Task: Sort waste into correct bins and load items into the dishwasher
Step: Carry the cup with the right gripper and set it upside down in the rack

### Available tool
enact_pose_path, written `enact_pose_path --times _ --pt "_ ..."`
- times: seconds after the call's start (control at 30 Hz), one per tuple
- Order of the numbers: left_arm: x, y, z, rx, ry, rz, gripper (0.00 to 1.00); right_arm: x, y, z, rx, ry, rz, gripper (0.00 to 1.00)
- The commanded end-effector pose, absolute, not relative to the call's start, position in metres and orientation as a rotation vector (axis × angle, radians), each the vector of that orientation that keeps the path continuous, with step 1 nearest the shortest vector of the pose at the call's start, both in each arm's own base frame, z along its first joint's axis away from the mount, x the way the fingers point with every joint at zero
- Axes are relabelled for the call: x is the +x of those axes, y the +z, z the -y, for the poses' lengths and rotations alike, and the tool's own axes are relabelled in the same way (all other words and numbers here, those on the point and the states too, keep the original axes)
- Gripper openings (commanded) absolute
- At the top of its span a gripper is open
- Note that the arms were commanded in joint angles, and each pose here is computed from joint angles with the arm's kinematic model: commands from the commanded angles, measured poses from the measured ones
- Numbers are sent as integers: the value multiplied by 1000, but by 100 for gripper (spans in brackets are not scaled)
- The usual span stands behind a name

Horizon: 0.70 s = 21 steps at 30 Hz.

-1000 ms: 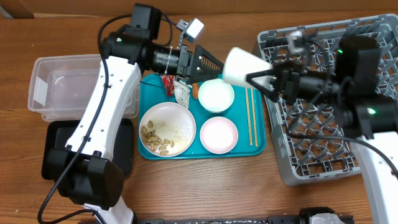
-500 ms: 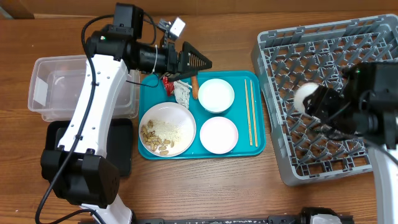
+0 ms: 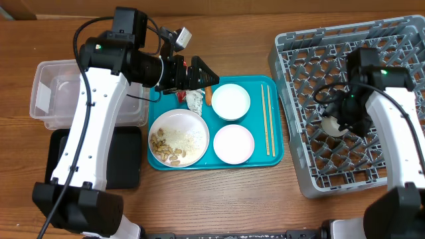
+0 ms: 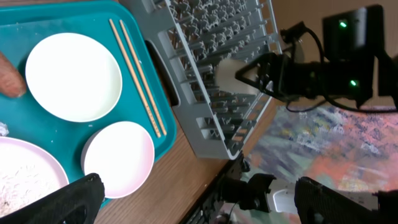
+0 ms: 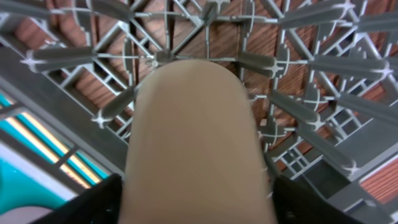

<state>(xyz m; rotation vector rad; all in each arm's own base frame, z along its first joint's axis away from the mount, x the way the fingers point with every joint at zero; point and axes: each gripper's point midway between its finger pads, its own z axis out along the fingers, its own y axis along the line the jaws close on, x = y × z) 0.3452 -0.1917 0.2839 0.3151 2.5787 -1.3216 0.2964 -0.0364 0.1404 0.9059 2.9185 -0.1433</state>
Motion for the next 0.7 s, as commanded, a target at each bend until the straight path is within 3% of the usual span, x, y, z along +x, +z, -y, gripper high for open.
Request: enact_pose_path --times 0.0,0.2,0.43,0.57,0.67 --pt "342 298 194 400 -1322 -2515 100 300 149 40 921 -147 -2883 84" --pt "346 258 182 395 -902 -2689 84 311 194 31 848 -41 -2809 86" --pt "338 223 175 342 -396 -2846 80 329 252 -46 351 458 -2696 86" --pt "345 222 168 241 -317 -2840 81 326 251 -78 226 505 -2719 80" --pt "344 222 160 156 -290 -2859 63 328 248 -107 108 535 -2719 73"
